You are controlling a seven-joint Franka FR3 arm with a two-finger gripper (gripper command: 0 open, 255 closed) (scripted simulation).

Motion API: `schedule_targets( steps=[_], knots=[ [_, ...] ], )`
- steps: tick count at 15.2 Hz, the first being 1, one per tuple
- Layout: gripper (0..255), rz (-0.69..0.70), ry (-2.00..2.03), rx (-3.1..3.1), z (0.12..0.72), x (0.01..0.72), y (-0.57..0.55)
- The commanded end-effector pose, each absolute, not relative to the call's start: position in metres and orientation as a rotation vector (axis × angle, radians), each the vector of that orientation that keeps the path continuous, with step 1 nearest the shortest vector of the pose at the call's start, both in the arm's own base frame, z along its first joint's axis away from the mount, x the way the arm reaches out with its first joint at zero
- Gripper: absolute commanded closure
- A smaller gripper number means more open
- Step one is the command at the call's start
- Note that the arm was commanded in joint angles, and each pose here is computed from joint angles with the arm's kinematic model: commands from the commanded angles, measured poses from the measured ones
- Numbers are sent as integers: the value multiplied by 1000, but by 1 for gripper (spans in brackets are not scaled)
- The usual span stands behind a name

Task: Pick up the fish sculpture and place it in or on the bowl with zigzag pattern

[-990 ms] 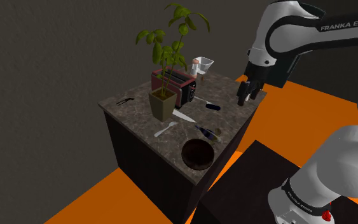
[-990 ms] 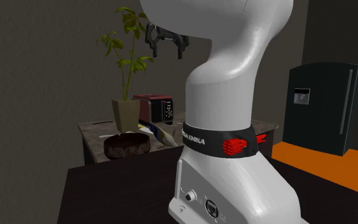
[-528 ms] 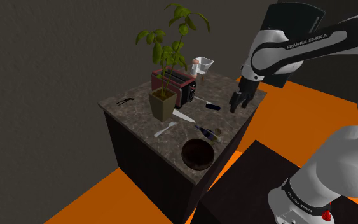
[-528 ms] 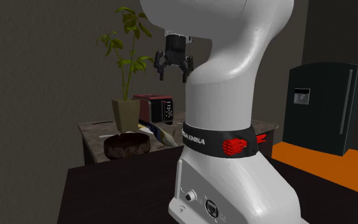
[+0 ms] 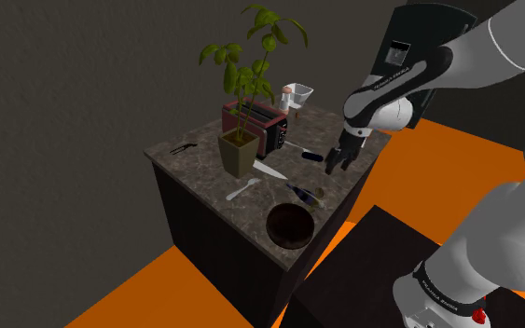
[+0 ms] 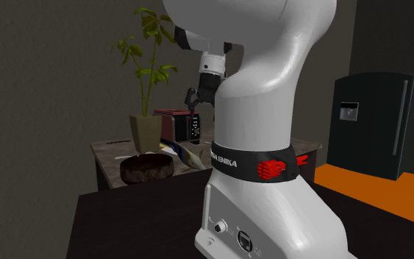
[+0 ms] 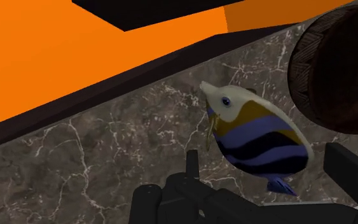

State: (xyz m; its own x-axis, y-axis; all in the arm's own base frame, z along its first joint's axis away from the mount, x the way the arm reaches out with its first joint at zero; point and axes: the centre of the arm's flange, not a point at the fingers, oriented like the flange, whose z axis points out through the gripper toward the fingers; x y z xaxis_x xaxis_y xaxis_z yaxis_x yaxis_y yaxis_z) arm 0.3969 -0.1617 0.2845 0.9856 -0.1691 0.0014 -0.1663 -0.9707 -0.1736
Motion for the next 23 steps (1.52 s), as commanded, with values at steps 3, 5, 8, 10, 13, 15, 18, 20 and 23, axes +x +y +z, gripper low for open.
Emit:
schedule_targets(
  steps=[3,5,8,10,13,15,18,20,23],
  knots=[
    [0,-55,281,-2913,235,412,-182],
    [0,-69,295,-2891,211,421,-191],
    [0,-80,306,-2872,187,428,-198],
    [0,-80,306,-2872,176,429,-195],
    [0,-80,306,-2872,161,430,-191],
    [0,-80,306,-2872,153,431,-189],
    [0,-80,306,-2872,153,431,-189],
    [0,-80,306,-2872,153,431,-189],
    [255,-80,306,-2872,153,431,-189]
  ],
)
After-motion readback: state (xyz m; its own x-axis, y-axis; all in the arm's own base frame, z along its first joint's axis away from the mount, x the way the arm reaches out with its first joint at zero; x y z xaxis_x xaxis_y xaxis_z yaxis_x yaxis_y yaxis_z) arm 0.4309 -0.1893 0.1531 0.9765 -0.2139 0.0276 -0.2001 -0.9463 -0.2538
